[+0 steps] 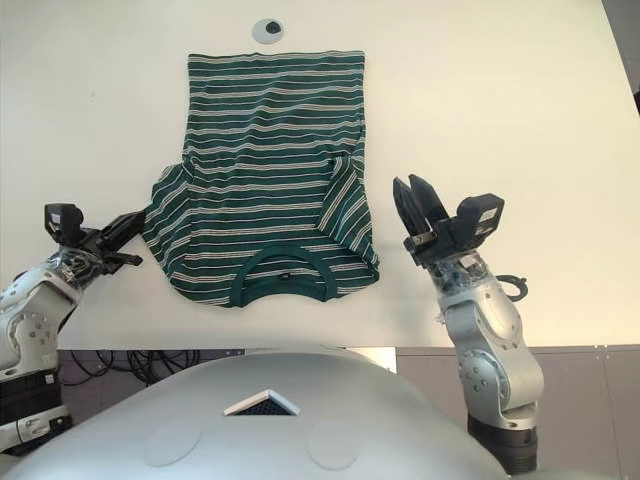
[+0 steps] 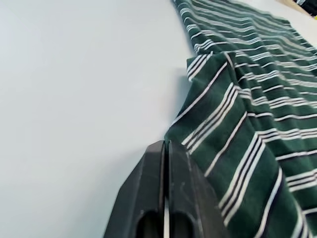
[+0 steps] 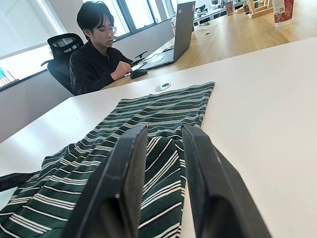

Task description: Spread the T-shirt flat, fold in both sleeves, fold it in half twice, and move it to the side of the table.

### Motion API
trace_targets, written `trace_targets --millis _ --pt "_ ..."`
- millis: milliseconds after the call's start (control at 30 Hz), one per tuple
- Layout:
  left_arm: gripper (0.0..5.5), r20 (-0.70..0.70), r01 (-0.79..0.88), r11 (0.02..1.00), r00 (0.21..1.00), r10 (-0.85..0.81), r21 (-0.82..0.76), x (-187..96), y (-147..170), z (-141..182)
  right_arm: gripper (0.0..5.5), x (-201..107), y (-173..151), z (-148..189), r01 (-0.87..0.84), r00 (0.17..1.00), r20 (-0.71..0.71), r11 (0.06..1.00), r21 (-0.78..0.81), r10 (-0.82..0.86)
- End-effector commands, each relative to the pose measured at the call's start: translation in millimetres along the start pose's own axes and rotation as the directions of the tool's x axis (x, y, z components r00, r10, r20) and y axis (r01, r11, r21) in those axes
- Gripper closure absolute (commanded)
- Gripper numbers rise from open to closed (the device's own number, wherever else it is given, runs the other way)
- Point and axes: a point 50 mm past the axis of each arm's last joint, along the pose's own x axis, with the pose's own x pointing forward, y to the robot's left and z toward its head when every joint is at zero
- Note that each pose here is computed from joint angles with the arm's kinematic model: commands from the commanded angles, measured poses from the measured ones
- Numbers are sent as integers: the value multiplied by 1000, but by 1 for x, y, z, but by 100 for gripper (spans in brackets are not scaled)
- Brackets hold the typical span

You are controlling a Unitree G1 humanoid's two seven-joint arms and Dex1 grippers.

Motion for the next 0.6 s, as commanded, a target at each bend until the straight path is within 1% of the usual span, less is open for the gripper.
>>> trace_targets --millis 33,133,300,467,600 --pt "546 72 75 997 995 -76 19 -1 -11 29 425 0 3 -5 32 999 12 999 21 -32" --pt "546 49 128 990 990 -131 62 -2 -18 36 425 0 6 -8 43 999 16 999 25 -43" --pt "546 -19 238 947 971 -240 214 3 -36 49 425 -1 10 -11 69 997 27 997 33 -70" --pt "546 -78 390 854 918 -388 344 11 -62 53 425 1 14 -16 75 997 27 996 38 -76" --pt "546 -146 464 787 883 -446 407 20 -73 49 425 1 13 -16 75 997 25 997 35 -76"
